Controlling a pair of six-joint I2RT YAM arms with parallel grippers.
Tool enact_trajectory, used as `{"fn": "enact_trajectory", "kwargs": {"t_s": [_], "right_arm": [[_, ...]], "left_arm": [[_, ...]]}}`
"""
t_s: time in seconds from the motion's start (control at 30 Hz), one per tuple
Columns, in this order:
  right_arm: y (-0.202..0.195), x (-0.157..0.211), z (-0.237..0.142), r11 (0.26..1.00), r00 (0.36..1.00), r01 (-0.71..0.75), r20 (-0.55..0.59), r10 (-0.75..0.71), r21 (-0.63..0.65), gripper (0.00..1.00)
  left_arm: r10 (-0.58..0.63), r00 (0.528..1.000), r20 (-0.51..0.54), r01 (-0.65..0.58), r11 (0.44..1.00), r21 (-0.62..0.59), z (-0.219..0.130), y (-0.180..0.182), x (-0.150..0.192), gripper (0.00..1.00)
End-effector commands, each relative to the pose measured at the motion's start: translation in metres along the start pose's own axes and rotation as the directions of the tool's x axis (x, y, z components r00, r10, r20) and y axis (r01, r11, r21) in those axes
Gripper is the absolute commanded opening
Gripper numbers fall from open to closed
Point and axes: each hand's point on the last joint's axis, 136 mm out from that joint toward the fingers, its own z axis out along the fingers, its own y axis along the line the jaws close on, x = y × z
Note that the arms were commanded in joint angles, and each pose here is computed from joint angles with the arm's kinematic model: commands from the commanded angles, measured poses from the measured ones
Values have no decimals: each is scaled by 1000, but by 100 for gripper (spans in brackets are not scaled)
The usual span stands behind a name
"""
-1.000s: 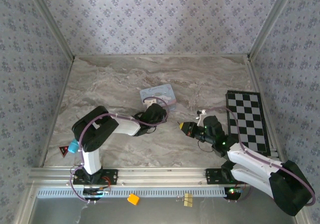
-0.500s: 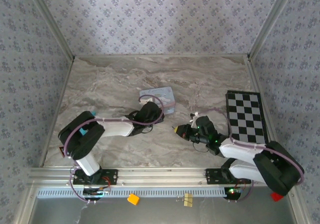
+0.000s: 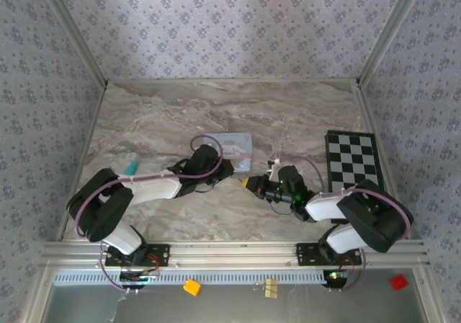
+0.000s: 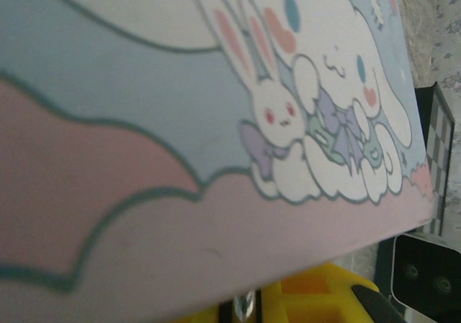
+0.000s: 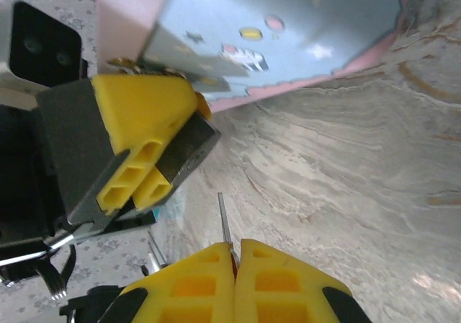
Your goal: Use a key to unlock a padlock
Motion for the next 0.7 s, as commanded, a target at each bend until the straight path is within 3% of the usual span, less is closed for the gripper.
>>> {"fn": "enact_trajectory", "kwargs": {"t_s": [0.0,0.67], "right_arm": [[21,-2,3,993,1000,-21,1,21,-112,0],[12,2,19,983,996,-94,-13,93,-160,0]], "left_arm": [[-103,994,-22,105,984,143,-11,-25,-2,4],[-283,957,-57,289,935,206,-14,-7,3,0]]}}
